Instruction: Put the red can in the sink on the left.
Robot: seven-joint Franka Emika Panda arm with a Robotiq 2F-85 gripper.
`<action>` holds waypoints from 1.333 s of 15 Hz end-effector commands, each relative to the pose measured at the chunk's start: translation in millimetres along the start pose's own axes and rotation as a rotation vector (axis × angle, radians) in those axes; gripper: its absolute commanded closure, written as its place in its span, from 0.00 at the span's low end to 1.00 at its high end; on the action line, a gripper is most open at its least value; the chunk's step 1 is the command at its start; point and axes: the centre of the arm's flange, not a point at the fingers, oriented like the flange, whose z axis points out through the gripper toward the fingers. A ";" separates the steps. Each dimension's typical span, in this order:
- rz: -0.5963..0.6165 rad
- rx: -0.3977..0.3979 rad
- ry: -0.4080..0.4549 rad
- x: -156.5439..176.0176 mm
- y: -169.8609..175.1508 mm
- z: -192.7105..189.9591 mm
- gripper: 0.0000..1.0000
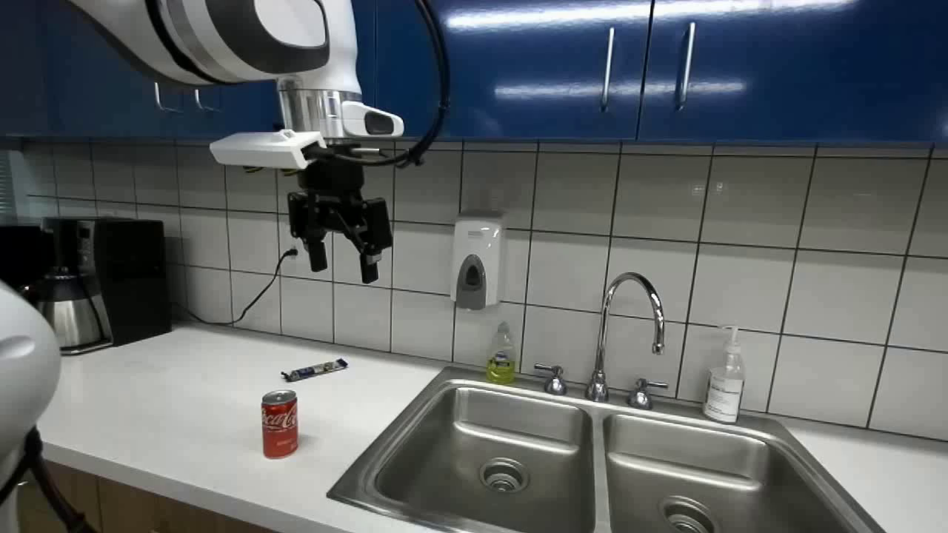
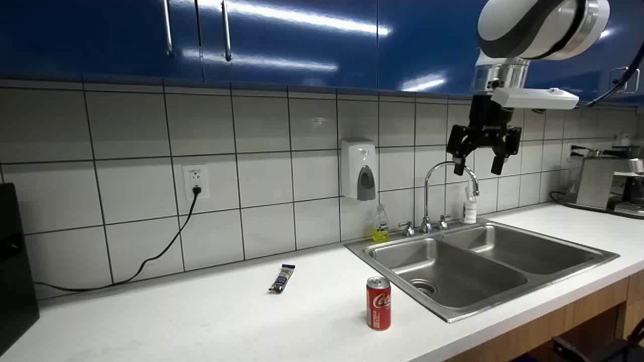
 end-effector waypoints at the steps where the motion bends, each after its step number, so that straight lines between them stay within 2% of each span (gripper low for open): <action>1: 0.000 0.000 -0.001 0.1 0.0 0.2 0.00; 5: -0.017 -0.001 -0.003 5.2 -5.3 1.9 0.00; 9: -0.107 0.002 -0.032 22.0 -42.4 20.3 0.00; 14: -0.231 0.015 -0.060 23.5 -99.5 41.3 0.00; 20: -0.302 0.018 -0.078 42.2 -133.1 81.9 0.00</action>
